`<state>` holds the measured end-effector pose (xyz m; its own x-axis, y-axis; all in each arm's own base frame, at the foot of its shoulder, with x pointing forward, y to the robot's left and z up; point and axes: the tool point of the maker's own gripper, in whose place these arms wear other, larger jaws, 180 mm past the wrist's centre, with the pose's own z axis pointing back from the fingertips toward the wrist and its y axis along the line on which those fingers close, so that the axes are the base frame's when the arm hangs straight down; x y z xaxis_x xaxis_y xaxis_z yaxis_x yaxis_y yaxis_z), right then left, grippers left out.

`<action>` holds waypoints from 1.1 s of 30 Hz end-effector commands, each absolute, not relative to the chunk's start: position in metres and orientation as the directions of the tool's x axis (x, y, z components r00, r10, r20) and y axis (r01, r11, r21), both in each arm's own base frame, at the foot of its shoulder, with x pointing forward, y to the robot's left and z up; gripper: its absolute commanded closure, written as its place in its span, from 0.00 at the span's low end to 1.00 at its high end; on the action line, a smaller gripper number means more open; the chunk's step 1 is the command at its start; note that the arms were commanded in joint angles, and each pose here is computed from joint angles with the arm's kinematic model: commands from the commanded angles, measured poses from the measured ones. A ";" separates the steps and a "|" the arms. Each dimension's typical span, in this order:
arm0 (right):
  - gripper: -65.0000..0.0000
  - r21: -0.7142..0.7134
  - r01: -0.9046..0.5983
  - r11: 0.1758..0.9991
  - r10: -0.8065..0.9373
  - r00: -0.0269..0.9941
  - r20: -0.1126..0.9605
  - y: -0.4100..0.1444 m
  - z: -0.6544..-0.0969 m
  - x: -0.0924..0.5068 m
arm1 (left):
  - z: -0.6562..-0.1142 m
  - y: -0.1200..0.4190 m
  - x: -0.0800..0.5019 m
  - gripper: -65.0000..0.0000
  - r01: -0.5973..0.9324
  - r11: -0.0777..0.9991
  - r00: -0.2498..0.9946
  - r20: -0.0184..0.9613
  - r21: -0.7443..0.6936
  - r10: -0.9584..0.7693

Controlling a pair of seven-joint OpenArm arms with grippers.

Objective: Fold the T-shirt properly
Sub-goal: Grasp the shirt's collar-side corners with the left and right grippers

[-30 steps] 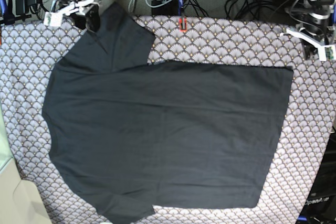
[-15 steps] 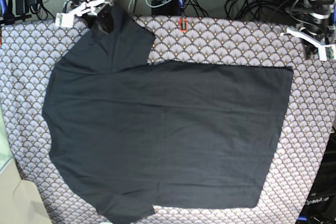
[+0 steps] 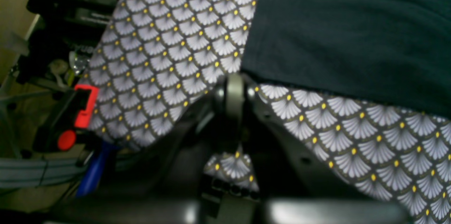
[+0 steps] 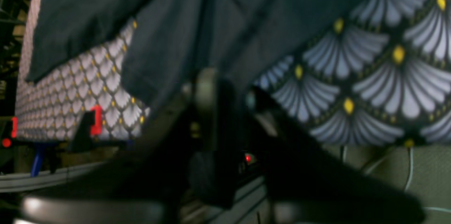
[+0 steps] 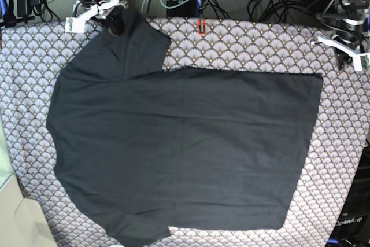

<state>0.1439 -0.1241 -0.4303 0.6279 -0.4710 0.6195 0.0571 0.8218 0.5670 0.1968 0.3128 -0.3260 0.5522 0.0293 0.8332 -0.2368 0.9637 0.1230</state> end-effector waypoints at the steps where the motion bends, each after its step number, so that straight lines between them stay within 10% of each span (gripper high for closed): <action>1: 0.96 0.565 0.059 0.823 -0.477 0.613 0.630 -0.128 -0.426 0.146 | -0.316 0.316 0.205 0.98 -0.240 0.963 0.518 0.855 0.126 0.017; 9: 1.00 0.561 0.062 0.826 -0.475 0.614 0.631 -0.130 -0.427 0.145 | -0.341 0.325 0.205 0.62 -0.274 0.957 0.546 0.834 0.091 0.077; 33: 1.00 0.546 0.053 0.836 -0.426 0.690 0.585 -0.129 -0.445 0.145 | -0.380 0.335 0.264 0.60 -0.351 0.933 0.500 0.827 -0.077 0.256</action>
